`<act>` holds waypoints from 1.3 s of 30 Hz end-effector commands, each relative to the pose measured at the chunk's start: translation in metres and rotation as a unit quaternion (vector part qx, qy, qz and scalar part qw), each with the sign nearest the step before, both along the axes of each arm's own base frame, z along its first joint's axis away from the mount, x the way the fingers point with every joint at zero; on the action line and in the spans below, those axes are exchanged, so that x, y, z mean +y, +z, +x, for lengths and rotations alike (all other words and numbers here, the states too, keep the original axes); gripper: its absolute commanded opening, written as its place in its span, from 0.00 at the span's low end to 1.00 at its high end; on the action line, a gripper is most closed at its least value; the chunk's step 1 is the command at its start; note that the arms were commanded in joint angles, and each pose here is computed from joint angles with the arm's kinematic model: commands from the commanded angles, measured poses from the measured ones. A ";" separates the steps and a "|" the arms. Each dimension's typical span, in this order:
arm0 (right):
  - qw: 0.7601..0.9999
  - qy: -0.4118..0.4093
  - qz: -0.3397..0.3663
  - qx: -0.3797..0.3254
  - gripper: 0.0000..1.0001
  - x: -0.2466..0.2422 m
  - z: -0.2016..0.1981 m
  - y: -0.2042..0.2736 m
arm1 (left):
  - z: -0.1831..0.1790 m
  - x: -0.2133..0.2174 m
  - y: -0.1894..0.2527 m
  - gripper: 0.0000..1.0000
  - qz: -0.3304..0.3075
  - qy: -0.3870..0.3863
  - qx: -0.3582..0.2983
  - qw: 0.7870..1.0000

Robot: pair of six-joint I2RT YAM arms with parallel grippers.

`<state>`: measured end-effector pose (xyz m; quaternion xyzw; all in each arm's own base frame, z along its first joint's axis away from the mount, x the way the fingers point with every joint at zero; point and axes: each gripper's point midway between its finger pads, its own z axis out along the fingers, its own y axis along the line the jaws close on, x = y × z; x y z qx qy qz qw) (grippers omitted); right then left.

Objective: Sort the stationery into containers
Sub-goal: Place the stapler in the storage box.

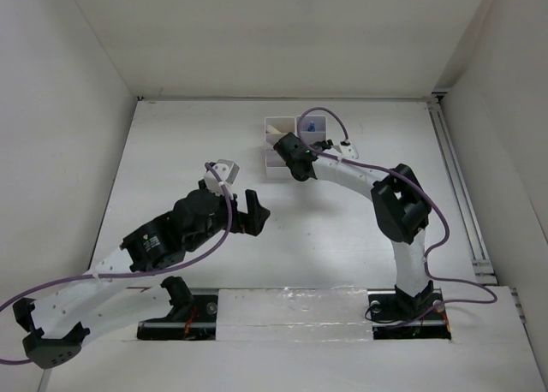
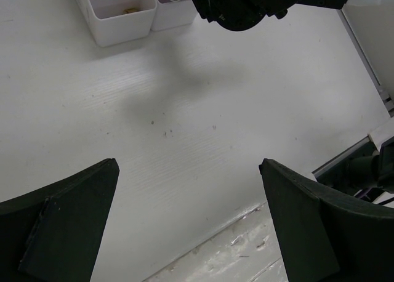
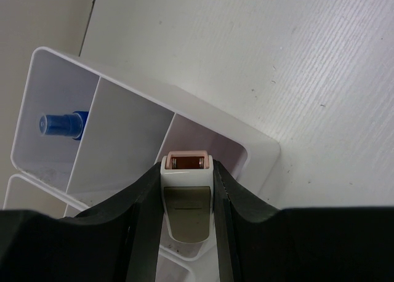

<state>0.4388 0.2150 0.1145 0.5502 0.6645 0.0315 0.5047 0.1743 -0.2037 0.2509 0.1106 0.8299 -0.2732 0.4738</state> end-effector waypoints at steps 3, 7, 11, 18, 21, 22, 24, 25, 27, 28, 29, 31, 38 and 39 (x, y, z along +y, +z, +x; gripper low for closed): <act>1.000 -0.002 -0.004 -0.013 0.37 0.006 0.003 0.011 | 0.001 -0.001 0.007 1.00 -0.014 -0.005 -0.014 1.000; 1.000 -0.002 -0.004 -0.013 0.39 0.006 0.003 0.011 | 0.001 -0.001 0.011 1.00 -0.021 -0.005 -0.019 1.000; 1.000 -0.002 -0.004 -0.013 0.50 0.006 0.003 0.011 | 0.000 0.000 0.014 1.00 -0.025 -0.005 -0.022 0.999; 1.000 0.003 -0.004 -0.013 0.55 0.010 0.001 0.011 | -0.002 0.000 0.012 1.00 -0.026 -0.009 -0.021 0.999; 1.000 0.007 -0.002 -0.016 0.55 0.013 -0.002 0.009 | -0.002 0.000 0.012 1.00 -0.026 -0.009 -0.021 0.999; 1.000 0.007 0.002 -0.021 0.55 0.013 -0.002 0.015 | -0.002 0.000 0.012 1.00 -0.026 -0.009 -0.021 0.999; 1.000 0.012 0.008 -0.026 0.55 0.016 -0.005 0.019 | -0.002 0.000 0.012 1.00 -0.026 -0.009 -0.021 0.999; 0.999 0.017 0.013 -0.031 0.55 0.021 -0.007 0.025 | -0.002 0.000 0.012 1.00 -0.026 -0.009 -0.021 0.999; 0.999 0.020 0.011 -0.036 0.55 0.022 -0.011 0.030 | -0.002 0.000 0.012 1.00 -0.026 -0.009 -0.021 0.999; 0.999 0.017 0.009 -0.043 0.56 0.018 -0.012 0.036 | -0.002 0.000 0.012 1.00 -0.026 -0.009 -0.021 0.999; 0.999 0.022 0.013 -0.047 0.56 0.022 -0.015 0.041 | -0.001 0.001 0.012 1.00 -0.025 -0.005 -0.022 0.999; 0.999 0.022 0.014 -0.048 0.56 0.017 -0.021 0.045 | -0.001 0.001 0.012 1.00 -0.025 -0.005 -0.022 0.999; 0.998 0.032 0.021 -0.054 0.72 0.004 -0.045 0.059 | 0.001 0.003 0.012 1.00 -0.026 0.006 -0.023 0.999; 0.998 0.038 0.014 -0.047 0.75 0.007 -0.050 0.057 | 0.003 0.003 0.010 1.00 -0.022 0.010 -0.022 0.999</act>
